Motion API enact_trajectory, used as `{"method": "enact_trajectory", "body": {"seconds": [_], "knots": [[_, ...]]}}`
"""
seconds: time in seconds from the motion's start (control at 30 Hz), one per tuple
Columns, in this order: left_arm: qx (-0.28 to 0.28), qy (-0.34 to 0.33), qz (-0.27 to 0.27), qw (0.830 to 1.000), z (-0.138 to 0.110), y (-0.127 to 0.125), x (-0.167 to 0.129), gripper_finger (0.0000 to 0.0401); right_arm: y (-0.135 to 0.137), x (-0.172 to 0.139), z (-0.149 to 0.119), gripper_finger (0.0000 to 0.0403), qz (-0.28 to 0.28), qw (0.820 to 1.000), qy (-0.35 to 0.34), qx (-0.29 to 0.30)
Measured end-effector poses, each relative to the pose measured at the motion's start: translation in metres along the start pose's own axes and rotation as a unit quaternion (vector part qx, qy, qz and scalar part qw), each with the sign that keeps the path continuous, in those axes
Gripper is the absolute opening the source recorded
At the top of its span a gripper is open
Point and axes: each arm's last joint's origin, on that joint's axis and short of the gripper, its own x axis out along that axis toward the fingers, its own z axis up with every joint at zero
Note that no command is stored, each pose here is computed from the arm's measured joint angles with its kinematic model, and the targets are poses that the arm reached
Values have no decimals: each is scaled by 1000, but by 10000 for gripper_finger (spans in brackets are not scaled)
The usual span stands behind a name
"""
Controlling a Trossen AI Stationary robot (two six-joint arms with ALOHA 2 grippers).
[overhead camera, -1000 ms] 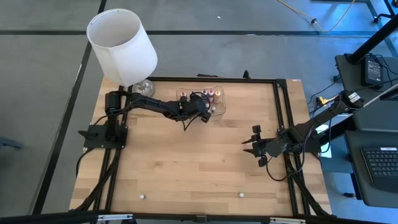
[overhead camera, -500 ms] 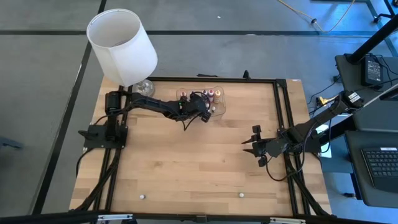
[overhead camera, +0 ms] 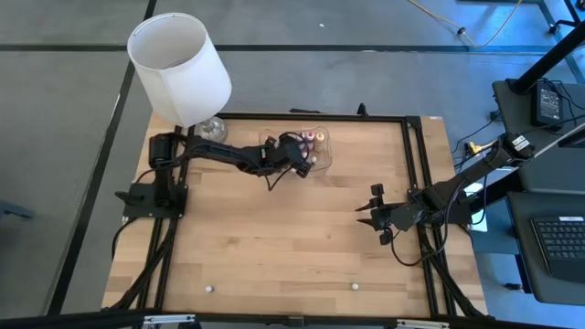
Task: Pick & Place food coloring
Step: Put the small blue food coloring bottle into the transparent bin
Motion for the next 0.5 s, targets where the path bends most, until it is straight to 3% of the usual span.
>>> {"method": "enact_trajectory", "body": {"seconds": [0.2, 0.3, 0.37, 0.5], "knots": [[27, -27, -35, 999, 19, -4, -28, 100, 0, 0, 0, 147, 0, 1000, 0, 0], [84, -29, -115, 989, 28, -14, -55, 100, 0, 0, 0, 147, 0, 1000, 1, 6], [126, -20, -196, 972, 29, -23, -77, 100, 0, 0, 0, 147, 0, 1000, 1, 15], [191, 25, -342, 920, 21, -38, -124, 100, 0, 0, 0, 147, 1, 1000, 1, 16]]}}
